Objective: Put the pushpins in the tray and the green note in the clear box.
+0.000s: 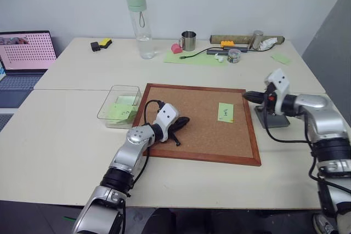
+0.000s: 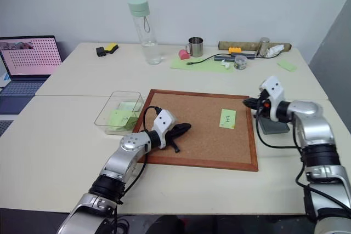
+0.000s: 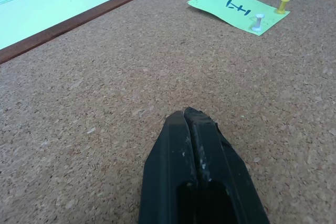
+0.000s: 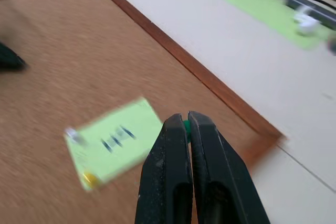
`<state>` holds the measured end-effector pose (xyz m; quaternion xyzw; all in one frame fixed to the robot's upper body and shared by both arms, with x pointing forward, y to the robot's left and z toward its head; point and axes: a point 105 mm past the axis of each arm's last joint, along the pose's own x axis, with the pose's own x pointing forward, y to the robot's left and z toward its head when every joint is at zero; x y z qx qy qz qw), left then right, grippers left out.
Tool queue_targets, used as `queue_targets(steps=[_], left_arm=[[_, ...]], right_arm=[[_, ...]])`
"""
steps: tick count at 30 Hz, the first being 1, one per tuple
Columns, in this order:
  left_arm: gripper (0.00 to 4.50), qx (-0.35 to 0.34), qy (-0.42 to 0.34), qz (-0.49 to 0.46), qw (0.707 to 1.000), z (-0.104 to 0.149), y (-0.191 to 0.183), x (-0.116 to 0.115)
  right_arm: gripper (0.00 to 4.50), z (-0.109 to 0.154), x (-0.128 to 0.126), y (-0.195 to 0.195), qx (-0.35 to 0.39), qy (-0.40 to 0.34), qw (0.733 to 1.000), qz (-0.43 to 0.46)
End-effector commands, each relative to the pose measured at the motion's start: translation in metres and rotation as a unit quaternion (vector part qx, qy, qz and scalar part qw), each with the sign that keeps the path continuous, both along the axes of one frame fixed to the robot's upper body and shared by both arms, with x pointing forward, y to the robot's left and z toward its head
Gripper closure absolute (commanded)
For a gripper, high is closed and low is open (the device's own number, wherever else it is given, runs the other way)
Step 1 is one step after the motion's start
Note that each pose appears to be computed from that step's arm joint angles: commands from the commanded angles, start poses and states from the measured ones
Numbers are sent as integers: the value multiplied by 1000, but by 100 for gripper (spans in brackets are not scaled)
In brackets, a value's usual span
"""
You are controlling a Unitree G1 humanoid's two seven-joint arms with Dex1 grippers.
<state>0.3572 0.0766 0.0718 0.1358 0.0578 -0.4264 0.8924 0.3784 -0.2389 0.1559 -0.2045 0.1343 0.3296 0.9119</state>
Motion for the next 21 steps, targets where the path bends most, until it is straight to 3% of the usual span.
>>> queue_targets(steps=[1, 6, 16, 21], left_arm=[[450, 22, 29, 9, 999, -21, 6, -5], [450, 24, 21, -1, 1000, -17, 2, -4], [450, 20, 15, 0, 1000, -11, 2, -1], [450, 21, 20, 3, 1000, -15, 5, -3]], right_arm=[[444, -1, -9, -27, -38, 3, 999, -33], [444, -22, -16, -50, -77, 25, 994, -72], [254, -26, -15, -54, -59, 29, 994, -87], [153, -13, -24, -27, -46, 15, 999, -11]])
